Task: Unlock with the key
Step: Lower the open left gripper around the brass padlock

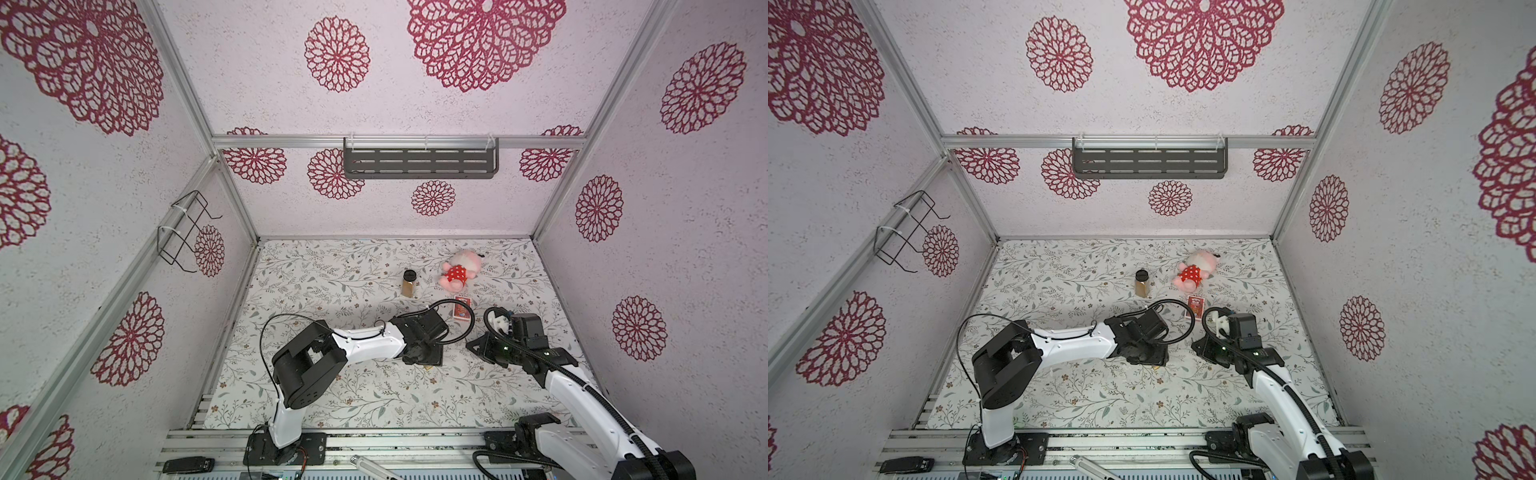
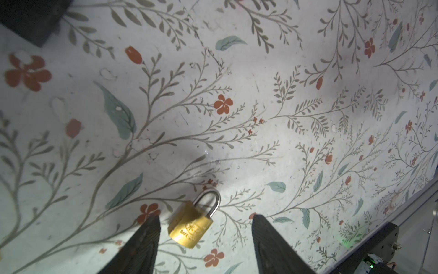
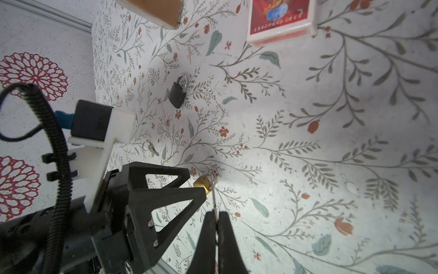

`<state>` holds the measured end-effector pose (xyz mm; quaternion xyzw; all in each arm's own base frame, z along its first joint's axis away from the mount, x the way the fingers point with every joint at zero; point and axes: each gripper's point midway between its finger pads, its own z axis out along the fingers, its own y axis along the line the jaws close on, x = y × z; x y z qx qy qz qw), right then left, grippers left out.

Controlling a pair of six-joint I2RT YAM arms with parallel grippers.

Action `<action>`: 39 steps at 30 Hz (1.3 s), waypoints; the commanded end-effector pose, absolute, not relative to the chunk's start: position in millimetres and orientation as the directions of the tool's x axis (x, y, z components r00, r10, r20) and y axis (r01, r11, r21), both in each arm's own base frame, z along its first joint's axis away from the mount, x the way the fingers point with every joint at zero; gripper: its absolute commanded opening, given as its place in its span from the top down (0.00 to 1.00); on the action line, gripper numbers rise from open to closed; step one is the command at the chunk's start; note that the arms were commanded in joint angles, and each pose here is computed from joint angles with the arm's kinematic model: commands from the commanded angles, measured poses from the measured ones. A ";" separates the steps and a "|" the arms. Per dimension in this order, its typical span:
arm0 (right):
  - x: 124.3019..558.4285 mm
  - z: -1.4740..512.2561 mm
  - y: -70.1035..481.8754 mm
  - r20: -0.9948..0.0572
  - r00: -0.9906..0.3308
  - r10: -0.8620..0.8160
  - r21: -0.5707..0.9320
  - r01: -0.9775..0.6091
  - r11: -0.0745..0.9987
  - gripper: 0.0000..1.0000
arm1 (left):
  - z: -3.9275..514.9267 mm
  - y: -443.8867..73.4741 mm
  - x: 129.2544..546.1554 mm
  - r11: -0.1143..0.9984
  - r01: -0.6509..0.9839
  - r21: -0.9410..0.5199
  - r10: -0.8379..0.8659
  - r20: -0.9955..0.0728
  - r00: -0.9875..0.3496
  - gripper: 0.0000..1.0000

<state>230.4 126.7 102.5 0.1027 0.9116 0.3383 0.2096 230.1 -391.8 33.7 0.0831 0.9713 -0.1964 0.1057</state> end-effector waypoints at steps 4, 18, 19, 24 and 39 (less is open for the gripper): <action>233.4 101.4 124.1 -0.310 -0.887 0.342 0.675 0.048 0.736 1.00 | 18.2 -390.4 222.3 0.932 0.194 -0.305 0.135 -0.203 -0.970 0.37; 240.3 98.6 121.3 -0.324 -0.876 0.358 0.706 0.028 0.707 1.00 | 6.0 -385.2 207.8 0.970 0.141 -0.200 0.112 -0.150 -0.982 0.40; 241.9 100.0 121.7 -0.329 -0.874 0.357 0.710 0.020 0.704 1.00 | 4.6 -384.6 206.0 0.973 0.129 -0.194 0.102 -0.142 -0.985 0.41; 250.3 105.3 124.7 -0.350 -0.867 0.354 0.729 -0.014 0.685 1.00 | 1.2 -384.1 201.1 0.984 0.085 -0.154 0.065 -0.128 -0.990 0.43; 261.6 103.3 114.8 -0.371 -0.856 0.361 0.727 -0.026 0.686 1.00 | 3.7 -381.6 204.4 0.997 -0.048 -0.056 -0.057 -0.190 -0.980 0.52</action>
